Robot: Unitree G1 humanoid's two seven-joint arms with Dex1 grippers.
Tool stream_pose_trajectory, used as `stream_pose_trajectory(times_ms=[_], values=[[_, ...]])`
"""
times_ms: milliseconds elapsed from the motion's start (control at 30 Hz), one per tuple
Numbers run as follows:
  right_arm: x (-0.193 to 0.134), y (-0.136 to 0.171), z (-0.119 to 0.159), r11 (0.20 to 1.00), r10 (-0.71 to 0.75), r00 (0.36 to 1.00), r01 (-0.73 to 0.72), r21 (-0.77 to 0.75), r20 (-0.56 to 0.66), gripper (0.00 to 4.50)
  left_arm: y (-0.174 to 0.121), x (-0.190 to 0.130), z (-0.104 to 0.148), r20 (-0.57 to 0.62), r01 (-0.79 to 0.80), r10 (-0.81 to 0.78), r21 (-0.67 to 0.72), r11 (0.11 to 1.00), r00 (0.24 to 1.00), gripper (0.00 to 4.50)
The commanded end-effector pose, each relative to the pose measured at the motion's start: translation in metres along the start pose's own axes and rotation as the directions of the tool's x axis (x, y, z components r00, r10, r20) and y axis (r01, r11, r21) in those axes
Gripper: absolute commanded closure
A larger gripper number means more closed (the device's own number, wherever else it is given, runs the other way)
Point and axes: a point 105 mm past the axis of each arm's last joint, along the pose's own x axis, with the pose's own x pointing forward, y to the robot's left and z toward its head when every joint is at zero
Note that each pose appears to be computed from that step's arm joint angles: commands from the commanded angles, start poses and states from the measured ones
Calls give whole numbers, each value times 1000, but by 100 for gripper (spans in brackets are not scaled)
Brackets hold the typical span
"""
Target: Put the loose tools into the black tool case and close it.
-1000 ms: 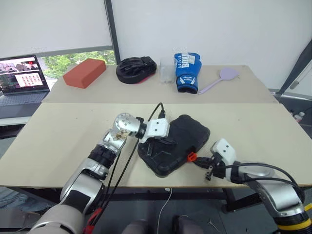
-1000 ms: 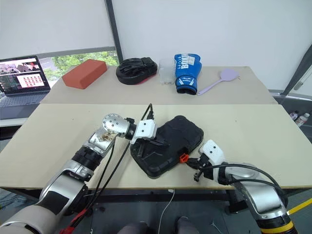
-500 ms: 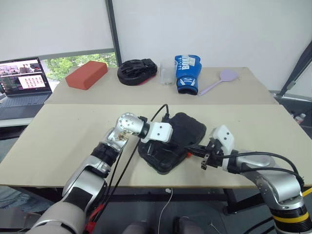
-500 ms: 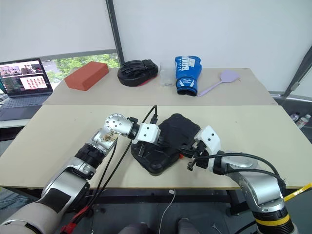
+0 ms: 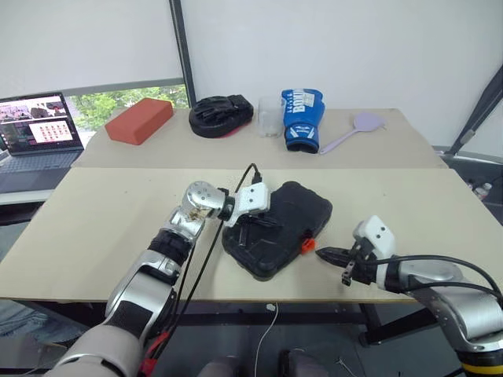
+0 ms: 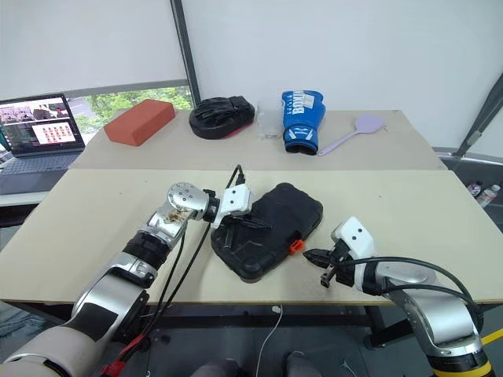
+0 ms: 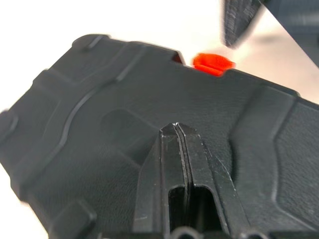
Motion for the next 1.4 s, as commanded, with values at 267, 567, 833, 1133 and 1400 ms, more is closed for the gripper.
stream_pose_trajectory(times_ms=[267,567,833,1133,1400], values=[[24,-7,24,997,-15,997,21,-80,76,445,-2,-8,-50,-170,-58,32,-148,987,985,447],[30,2,49,992,22,990,-4,-125,139,445,-14,-1,-59,-198,-2,-23,-126,992,980,447],[33,3,67,987,37,986,-11,-158,163,445,-21,1,-63,-227,45,-64,-88,995,972,447],[37,10,80,979,67,983,-31,-203,172,445,-27,3,-67,-238,74,-90,-73,995,967,447],[40,10,66,985,71,988,-49,-163,135,445,-21,-3,-63,-206,27,-46,-93,995,977,447]])
